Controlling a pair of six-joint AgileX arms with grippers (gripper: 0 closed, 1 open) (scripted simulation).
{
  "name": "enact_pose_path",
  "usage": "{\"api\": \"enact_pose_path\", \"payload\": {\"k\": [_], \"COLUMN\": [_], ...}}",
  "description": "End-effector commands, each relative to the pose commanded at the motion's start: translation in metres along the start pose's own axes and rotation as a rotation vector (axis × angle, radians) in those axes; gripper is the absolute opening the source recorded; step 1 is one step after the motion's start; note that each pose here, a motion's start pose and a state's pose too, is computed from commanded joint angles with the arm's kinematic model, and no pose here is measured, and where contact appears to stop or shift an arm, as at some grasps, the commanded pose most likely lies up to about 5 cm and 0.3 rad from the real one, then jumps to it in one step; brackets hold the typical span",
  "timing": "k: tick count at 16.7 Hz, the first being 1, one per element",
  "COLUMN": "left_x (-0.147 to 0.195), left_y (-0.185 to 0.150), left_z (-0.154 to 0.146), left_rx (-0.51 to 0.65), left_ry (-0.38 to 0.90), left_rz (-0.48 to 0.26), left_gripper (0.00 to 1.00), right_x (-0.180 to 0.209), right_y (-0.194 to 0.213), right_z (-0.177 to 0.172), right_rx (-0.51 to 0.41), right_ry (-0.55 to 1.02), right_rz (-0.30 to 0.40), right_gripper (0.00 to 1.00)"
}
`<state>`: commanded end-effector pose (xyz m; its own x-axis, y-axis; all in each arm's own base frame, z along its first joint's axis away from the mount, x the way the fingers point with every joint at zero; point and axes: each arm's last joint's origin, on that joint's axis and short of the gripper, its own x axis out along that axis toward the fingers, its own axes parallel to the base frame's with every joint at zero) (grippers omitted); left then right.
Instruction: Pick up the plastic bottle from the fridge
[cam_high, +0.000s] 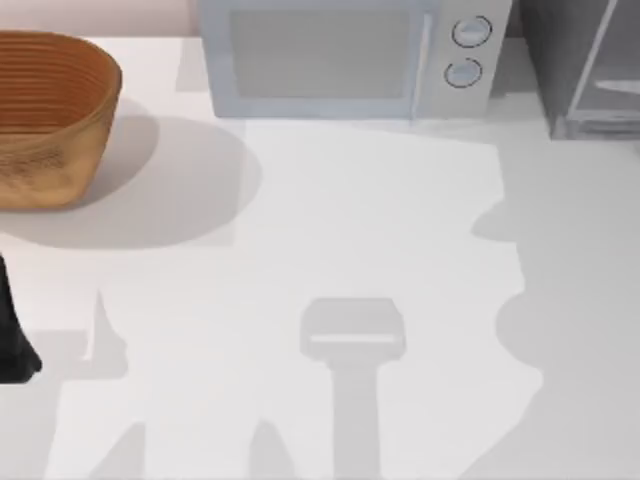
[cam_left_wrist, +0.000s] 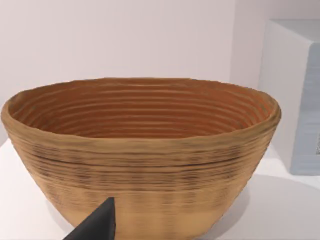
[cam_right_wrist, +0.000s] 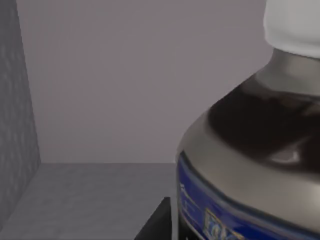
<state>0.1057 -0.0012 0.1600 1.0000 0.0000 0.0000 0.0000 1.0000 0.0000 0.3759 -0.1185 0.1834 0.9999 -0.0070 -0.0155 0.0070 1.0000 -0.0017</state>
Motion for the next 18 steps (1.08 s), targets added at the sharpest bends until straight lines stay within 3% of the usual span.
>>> {"api": "enact_pose_path", "payload": {"k": [6,11,14,18], "left_x": [0.0,0.0,0.0,0.0], "left_y": [0.0,0.0,0.0,0.0], "left_z": [0.0,0.0,0.0,0.0], "left_rx": [0.0,0.0,0.0,0.0], "left_ry": [0.0,0.0,0.0,0.0], "left_rz": [0.0,0.0,0.0,0.0], "left_gripper": [1.0,1.0,1.0,1.0], "right_x": [-0.039,-0.121,-0.179,-0.238], "right_y": [0.028,0.068,0.089,0.105], "right_z": [0.041,0.073,0.066,0.032], "right_rx": [-0.018,-0.019,-0.01,0.0], "right_ry": [-0.018,-0.025,-0.019,-0.019], "right_rz": [-0.002,-0.008,-0.008,-0.004], "right_gripper": [0.0,0.0,0.0,0.0]}}
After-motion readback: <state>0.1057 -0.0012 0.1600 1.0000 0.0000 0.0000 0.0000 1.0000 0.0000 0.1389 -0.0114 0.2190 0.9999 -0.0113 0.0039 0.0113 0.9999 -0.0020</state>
